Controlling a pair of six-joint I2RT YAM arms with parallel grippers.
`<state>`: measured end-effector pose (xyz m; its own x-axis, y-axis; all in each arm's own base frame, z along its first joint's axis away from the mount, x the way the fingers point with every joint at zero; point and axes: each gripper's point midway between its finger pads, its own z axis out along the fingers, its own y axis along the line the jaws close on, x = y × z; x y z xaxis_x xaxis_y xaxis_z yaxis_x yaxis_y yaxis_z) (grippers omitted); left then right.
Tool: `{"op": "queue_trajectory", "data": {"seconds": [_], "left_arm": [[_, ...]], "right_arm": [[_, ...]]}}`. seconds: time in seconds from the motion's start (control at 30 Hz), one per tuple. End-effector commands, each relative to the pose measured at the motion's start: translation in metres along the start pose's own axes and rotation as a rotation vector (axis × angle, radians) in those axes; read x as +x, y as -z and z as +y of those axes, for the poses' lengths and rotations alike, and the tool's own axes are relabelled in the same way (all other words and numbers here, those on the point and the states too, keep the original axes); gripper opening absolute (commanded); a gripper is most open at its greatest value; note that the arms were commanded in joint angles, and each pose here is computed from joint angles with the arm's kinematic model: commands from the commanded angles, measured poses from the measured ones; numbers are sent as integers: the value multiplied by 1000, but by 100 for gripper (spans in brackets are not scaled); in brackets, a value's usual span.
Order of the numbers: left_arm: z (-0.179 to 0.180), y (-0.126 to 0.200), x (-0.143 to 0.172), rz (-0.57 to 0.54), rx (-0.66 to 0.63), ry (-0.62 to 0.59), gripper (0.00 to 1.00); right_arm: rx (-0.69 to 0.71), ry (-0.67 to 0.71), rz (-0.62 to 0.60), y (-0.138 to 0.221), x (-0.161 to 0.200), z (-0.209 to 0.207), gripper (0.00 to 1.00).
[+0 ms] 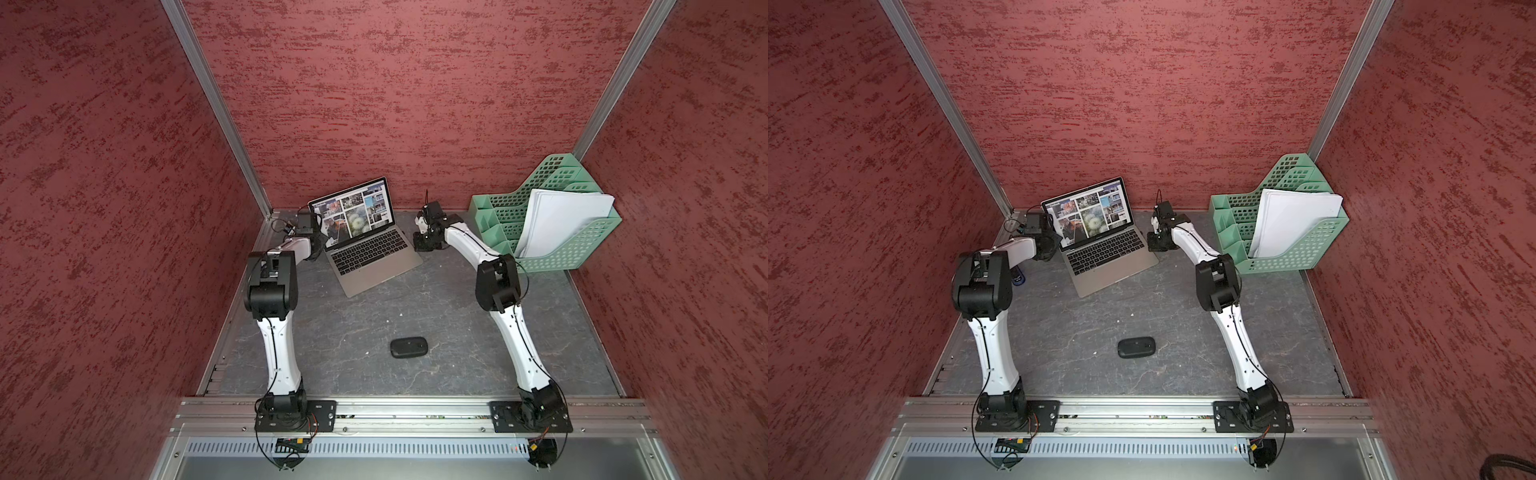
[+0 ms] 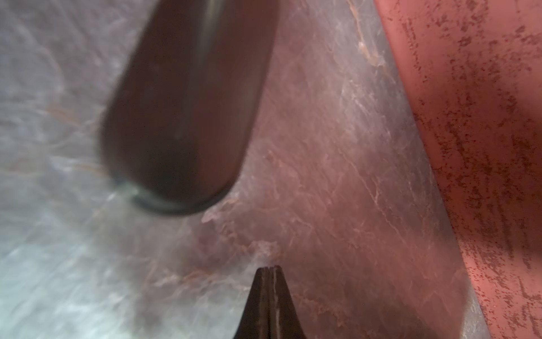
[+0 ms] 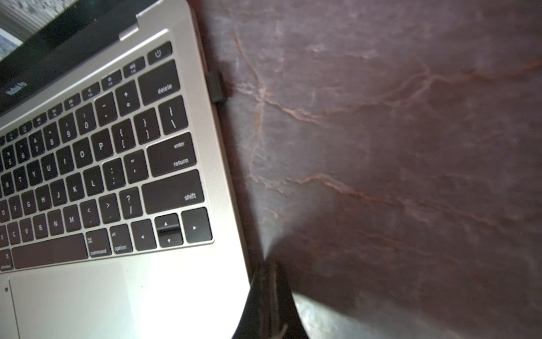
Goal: Remove the wireless mouse receiver from the laptop
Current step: Move the laptop to the center of the board.
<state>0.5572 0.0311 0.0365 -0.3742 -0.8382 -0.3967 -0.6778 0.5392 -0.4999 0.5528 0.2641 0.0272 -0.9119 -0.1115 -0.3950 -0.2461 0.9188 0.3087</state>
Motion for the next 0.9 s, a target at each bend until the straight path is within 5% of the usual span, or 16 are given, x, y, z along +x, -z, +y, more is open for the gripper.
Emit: {"op": "queue_trajectory", "data": {"seconds": [0.0, 0.53, 0.87], "left_arm": [[-22, -9, 17, 46, 64, -40, 0], [-63, -23, 81, 178, 154, -178, 0], [-46, -10, 110, 193, 118, -208, 0]], "right_arm": [[-5, 14, 124, -9, 44, 18, 0], [6, 23, 145, 27, 81, 30, 0], [38, 17, 171, 28, 100, 23, 0]]}}
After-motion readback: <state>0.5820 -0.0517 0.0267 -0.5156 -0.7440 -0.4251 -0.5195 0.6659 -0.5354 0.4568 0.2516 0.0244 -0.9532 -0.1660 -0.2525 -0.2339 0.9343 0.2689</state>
